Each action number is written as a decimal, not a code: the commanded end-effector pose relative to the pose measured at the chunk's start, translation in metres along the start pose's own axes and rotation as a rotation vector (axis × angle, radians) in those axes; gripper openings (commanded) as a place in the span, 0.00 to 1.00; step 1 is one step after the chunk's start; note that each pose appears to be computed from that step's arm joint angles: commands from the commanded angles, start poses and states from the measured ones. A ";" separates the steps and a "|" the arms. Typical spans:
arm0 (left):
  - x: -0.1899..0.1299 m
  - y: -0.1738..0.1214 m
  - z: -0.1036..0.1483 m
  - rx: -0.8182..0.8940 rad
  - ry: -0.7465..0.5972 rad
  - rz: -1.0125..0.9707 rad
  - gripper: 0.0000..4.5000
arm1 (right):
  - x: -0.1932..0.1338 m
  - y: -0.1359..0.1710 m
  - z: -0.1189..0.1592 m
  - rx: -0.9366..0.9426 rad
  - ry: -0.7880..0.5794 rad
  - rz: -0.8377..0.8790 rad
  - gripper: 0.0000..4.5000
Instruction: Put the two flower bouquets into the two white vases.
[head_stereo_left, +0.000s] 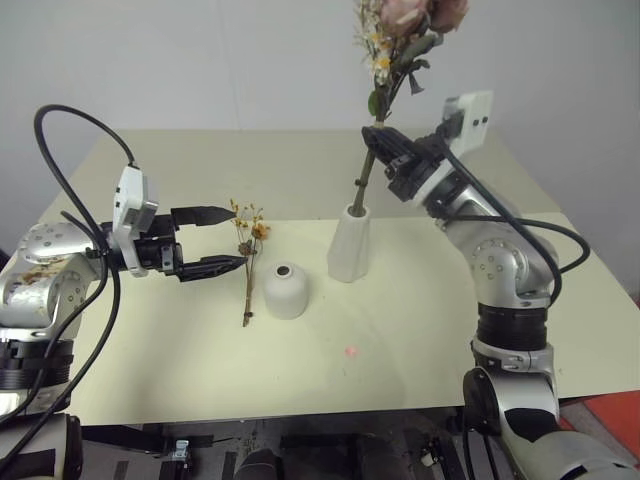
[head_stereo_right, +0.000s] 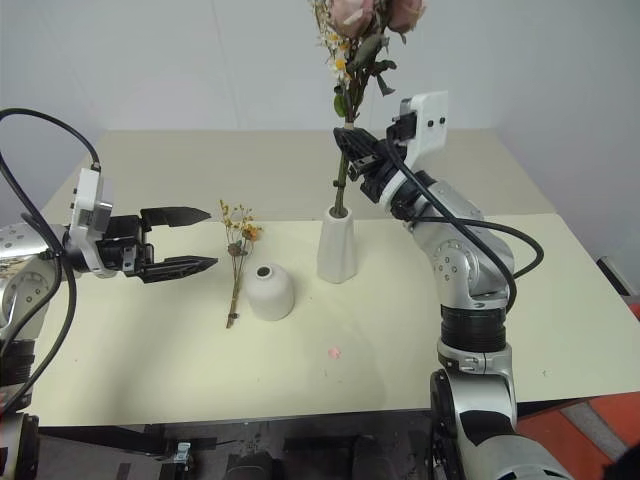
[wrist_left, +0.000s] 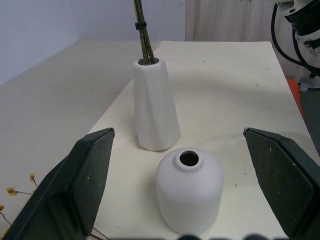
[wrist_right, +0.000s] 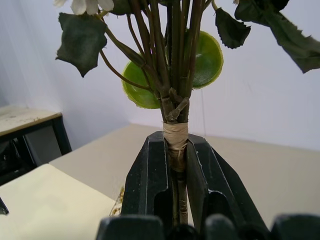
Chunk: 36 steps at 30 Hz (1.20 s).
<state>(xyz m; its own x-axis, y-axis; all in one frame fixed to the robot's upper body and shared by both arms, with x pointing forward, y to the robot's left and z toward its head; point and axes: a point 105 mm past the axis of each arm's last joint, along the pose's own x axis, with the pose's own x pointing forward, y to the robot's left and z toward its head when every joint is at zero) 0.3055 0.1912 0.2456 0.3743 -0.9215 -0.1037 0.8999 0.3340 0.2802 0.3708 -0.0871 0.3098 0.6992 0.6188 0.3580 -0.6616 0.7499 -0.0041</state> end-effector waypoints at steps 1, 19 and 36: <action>-0.003 -0.001 0.012 0.050 -0.005 0.005 1.00 | -0.002 0.000 0.007 -0.029 -0.041 0.003 0.05; -0.003 0.001 0.012 0.058 -0.003 0.010 1.00 | -0.011 -0.001 -0.034 -0.048 0.039 -0.022 0.28; 0.007 0.028 -0.058 -0.141 0.425 0.316 1.00 | -0.087 0.020 -0.025 -0.214 0.215 0.186 0.99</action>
<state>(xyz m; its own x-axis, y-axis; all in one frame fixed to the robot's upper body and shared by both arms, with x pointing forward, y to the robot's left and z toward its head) 0.3437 0.2049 0.1929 0.6361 -0.6723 -0.3787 0.7662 0.6084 0.2071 0.3193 -0.1197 0.2367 0.6744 0.7319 0.0975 -0.7071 0.6782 -0.1999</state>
